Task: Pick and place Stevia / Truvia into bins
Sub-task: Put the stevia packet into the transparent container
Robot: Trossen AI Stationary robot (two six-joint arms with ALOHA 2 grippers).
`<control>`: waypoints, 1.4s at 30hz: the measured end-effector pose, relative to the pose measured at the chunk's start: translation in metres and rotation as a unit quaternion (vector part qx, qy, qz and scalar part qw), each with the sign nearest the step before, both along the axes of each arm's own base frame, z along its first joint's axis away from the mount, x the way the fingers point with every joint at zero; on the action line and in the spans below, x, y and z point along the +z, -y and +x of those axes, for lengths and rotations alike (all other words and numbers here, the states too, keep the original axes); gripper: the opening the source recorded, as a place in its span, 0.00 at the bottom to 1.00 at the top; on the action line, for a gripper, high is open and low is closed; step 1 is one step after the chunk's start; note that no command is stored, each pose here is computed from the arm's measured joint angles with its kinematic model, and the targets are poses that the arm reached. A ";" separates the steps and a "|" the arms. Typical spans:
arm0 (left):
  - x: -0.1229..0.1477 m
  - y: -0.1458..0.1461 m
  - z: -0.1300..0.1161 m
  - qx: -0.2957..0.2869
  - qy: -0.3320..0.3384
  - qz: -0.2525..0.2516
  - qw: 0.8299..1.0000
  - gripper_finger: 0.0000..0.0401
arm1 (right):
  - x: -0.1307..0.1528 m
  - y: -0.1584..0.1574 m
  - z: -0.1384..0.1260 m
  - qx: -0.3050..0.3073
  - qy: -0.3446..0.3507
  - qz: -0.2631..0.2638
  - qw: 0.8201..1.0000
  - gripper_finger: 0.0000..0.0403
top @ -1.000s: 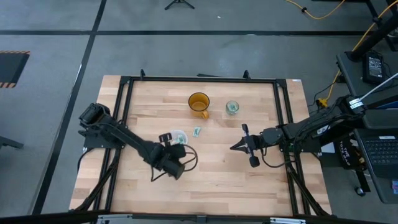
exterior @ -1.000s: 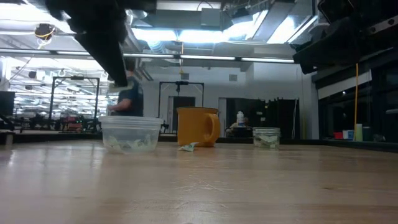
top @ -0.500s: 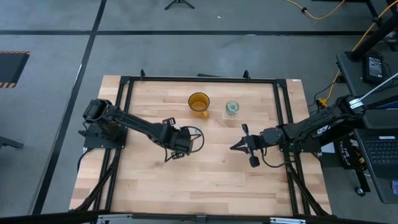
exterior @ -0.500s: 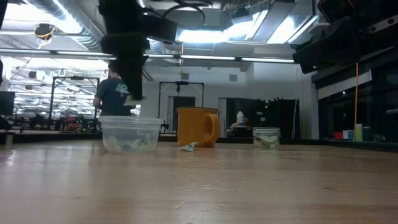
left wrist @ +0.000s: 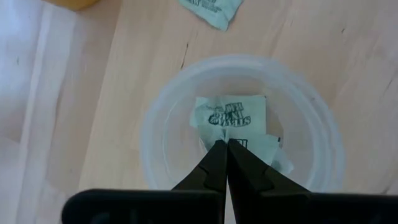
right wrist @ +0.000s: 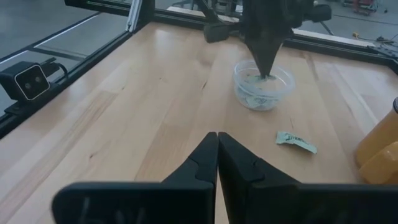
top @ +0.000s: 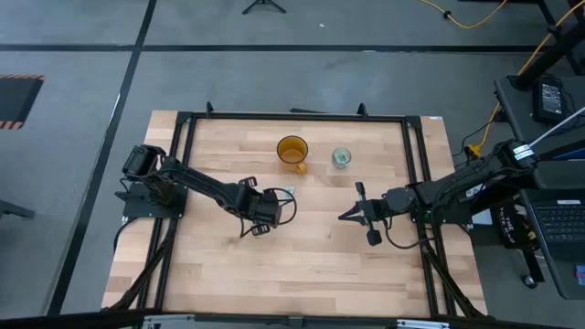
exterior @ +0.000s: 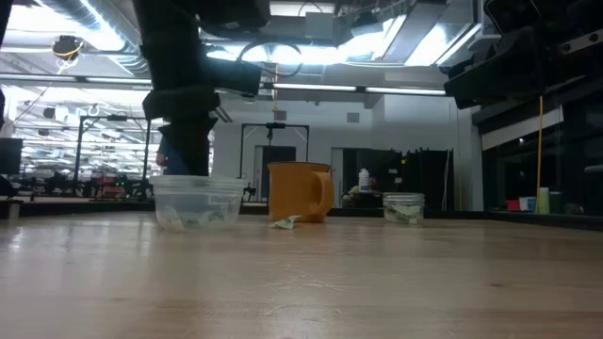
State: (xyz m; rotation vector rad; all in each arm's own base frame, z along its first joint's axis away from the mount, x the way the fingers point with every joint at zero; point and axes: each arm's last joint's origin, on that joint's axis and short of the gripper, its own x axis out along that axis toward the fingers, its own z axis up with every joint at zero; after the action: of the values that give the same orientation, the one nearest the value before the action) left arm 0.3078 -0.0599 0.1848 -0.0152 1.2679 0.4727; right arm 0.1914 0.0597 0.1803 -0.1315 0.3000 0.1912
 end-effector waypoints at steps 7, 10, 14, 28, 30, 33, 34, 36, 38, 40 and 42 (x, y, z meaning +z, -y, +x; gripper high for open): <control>-0.002 0.000 -0.001 0.002 0.000 0.000 1.000 0.01 | 0.000 0.000 0.000 0.000 0.000 0.000 1.000 0.04; -0.002 -0.001 0.000 0.015 0.009 0.006 1.000 0.03 | 0.001 0.000 0.000 0.001 0.003 -0.002 1.000 0.04; -0.002 0.000 0.001 0.023 0.022 0.003 0.999 0.08 | 0.001 0.000 0.000 0.003 0.005 -0.010 1.000 0.04; 0.033 0.002 0.024 -0.032 0.078 0.039 0.996 0.22 | 0.001 0.000 0.000 0.003 0.005 -0.010 1.000 0.04; 0.038 -0.003 0.032 -0.027 0.113 0.057 0.992 0.22 | 0.001 0.000 0.000 0.003 0.005 -0.010 1.000 0.04; 0.042 -0.015 0.041 -0.010 0.148 0.046 0.988 0.22 | 0.002 0.000 0.000 0.003 0.010 -0.008 1.000 0.04; 0.042 -0.020 0.043 0.002 0.157 0.037 0.987 0.22 | 0.002 0.000 0.001 0.003 0.012 -0.008 1.000 0.04; 0.042 -0.029 0.047 0.031 0.175 0.018 0.984 0.23 | 0.002 0.000 0.001 0.003 0.012 -0.008 1.000 0.04; 0.040 -0.038 0.049 0.061 0.184 0.005 0.981 0.24 | 0.002 0.000 0.001 0.003 0.012 -0.007 1.000 0.04; 0.040 -0.046 0.050 0.094 0.196 -0.003 0.976 0.26 | 0.002 0.000 0.001 0.003 0.012 -0.007 1.000 0.04; 0.038 -0.053 0.052 0.127 0.205 -0.012 0.970 0.28 | 0.002 0.000 0.001 0.003 0.012 -0.007 1.000 0.04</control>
State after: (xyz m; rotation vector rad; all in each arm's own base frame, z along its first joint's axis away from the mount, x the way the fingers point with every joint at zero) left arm 0.3597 -0.0074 0.2224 -0.2860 0.8660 0.6369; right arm 0.1920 0.0599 0.1823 -0.1484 0.2775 0.1935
